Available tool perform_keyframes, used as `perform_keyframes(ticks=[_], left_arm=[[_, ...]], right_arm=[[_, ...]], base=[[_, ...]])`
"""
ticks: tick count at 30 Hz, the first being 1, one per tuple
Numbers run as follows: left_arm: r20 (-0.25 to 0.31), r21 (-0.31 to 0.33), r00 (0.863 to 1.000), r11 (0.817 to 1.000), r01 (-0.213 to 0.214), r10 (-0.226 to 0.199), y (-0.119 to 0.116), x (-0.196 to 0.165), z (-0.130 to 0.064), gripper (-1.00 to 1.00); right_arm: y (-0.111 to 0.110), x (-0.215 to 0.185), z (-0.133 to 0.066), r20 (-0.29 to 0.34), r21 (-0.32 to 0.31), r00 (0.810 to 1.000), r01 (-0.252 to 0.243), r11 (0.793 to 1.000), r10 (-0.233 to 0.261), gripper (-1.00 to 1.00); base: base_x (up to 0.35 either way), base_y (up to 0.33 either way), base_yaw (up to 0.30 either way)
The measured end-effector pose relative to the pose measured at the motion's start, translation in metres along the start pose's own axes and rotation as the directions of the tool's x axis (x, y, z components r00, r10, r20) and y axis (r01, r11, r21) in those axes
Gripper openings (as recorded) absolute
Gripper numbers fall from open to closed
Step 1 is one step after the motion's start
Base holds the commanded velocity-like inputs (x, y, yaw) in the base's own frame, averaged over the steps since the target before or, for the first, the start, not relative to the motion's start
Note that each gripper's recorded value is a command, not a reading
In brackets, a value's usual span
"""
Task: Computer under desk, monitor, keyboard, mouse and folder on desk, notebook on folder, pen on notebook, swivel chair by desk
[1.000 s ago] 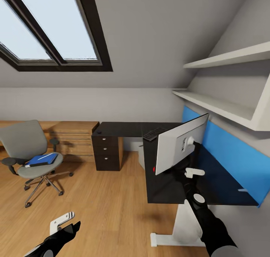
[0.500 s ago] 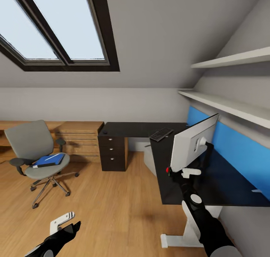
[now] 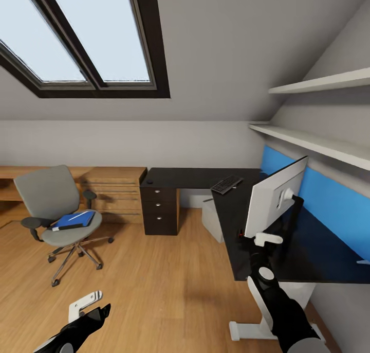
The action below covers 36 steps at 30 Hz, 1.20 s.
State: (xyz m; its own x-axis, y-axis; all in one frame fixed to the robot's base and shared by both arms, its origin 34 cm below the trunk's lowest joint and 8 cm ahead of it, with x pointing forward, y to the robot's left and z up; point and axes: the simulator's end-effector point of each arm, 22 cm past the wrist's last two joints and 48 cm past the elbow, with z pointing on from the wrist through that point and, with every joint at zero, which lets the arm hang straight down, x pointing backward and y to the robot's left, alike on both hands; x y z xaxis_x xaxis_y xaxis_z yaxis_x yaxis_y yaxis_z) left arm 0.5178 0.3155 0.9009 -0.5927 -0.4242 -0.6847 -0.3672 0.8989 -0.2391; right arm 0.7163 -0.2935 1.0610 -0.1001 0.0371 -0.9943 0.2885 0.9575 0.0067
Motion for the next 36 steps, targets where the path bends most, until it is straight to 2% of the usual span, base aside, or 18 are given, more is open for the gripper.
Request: perform_keyframes(ticks=[2, 7, 10, 14, 22, 36], left_arm=[[0.0, 0.0, 1.0, 1.0, 0.0, 0.0, 0.0, 0.0, 0.0, 1.0], [-0.001, 0.0, 1.0, 1.0, -0.001, 0.001, -0.001, 0.001, 0.0, 1.0], [-0.001, 0.001, 1.0, 1.0, -0.001, 0.001, -0.001, 0.001, 0.0, 1.0], [-0.014, 0.004, 1.0, 1.0, 0.012, -0.012, -0.003, 0.01, 0.003, 1.0], [0.003, 0.013, 1.0, 1.0, 0.021, -0.022, -0.009, 0.004, 0.0, 1.0], [0.002, 0.013, 1.0, 1.0, 0.023, -0.023, -0.009, 0.004, 0.0, 1.0]], right_arm=[[-0.003, -0.001, -0.002, 0.009, 0.036, 1.0, 0.008, 0.999, -0.008, 1.0], [-0.001, -0.006, -0.006, 0.034, 0.061, 0.999, 0.015, 0.998, -0.017, 1.0], [-0.001, -0.01, -0.007, 0.053, 0.068, 0.998, 0.011, 0.998, -0.014, 1.0], [-0.013, -0.005, -0.006, 0.05, 0.109, 0.999, -0.008, 0.994, 0.002, 1.0], [-0.001, -0.009, -0.008, 0.057, 0.076, 0.998, 0.006, 0.997, -0.011, 1.0], [-0.014, -0.01, -0.01, 0.06, 0.137, 0.998, 0.002, 0.991, -0.01, 1.0]], base=[[0.0, 0.007, 0.0], [0.042, 0.003, 0.0], [0.163, 0.0, 0.0], [0.0, 0.0, 0.0], [0.035, 0.0, 0.0], [0.063, 0.0, 0.0]])
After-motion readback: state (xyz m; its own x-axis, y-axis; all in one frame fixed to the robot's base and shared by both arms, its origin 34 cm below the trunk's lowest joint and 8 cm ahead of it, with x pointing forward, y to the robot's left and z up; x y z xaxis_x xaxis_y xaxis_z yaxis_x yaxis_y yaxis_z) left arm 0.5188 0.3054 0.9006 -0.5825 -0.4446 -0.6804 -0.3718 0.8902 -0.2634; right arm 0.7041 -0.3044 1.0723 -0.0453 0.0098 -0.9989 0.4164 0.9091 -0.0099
